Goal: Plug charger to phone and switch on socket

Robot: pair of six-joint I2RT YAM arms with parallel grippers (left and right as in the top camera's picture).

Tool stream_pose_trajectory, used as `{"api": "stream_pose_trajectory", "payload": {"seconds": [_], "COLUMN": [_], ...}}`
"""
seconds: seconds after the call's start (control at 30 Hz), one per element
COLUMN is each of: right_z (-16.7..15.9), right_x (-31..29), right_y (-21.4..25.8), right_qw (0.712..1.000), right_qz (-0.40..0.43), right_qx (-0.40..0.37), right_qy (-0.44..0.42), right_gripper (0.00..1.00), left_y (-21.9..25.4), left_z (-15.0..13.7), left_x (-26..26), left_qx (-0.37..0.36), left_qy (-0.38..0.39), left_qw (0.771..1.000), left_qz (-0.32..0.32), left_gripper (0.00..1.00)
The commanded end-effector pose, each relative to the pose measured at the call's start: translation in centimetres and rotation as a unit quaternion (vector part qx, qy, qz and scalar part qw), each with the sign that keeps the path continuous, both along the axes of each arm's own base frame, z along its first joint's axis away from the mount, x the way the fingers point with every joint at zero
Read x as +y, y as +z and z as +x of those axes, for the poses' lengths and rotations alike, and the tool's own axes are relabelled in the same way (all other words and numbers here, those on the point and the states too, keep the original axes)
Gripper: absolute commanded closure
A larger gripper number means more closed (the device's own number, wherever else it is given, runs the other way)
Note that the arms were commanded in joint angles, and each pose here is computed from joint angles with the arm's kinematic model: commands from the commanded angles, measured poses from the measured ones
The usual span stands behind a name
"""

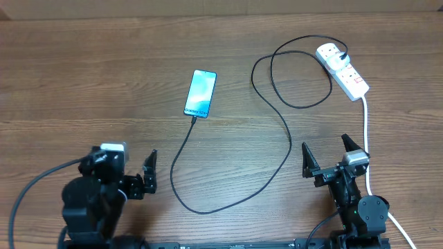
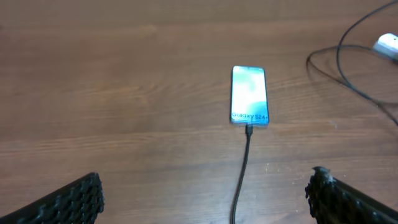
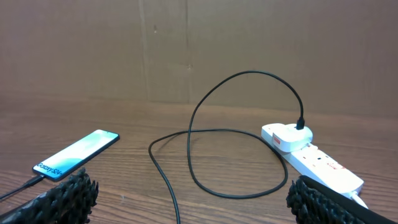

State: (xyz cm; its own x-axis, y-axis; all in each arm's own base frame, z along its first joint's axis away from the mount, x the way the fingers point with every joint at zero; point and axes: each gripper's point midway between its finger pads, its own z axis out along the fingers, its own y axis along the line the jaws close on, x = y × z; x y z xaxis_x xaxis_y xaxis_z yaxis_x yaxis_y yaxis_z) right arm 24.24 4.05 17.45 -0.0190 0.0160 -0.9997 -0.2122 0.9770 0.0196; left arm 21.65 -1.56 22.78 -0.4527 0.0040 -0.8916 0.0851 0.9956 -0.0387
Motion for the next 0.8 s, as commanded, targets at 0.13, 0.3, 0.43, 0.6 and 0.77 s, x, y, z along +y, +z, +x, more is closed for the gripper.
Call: {"api": "stream_pose_trajectory", "payload": {"seconds": [0.13,0.3,0.43,0.6,0.77], "right_z": [0.1,0.1,0.1,0.1,0.1], "right_x": [-0.2,-0.2,-0.2,-0.2,-0.2], "right_y": [-0.2,-0.2,-0.2,-0.2,-0.2], "right_qw": [1.000,1.000,1.000,1.000,1.000], "right_qz": [-0.002,-0.002,-0.002,-0.002,-0.002], "right_qx": [-0.002,-0.002,-0.002,-0.002,-0.002], "right_qy": [-0.006,-0.006,-0.006,-0.006,-0.006], "right_gripper": [0.00,0.00,0.00,0.00,0.00], "left_y": [-1.1,-1.5,-2.8,-5.1,-6.9], "left_z": [1.8,2.1,2.3,2.7,2.9], "left_x": [-1.3,-1.0,0.3,2.8,3.6], "left_qx": [-0.143,-0.223,-0.237,-0.214,-0.200], "left_qy": [-0.040,-0.029,0.017,0.103,0.123], "left_qw": [0.989,0.974,0.971,0.968,0.971], "left_qz": [-0.006,-0.015,-0.033,-0.075,-0.055], "left_gripper": [0.00,0.00,0.00,0.00,0.00]}}
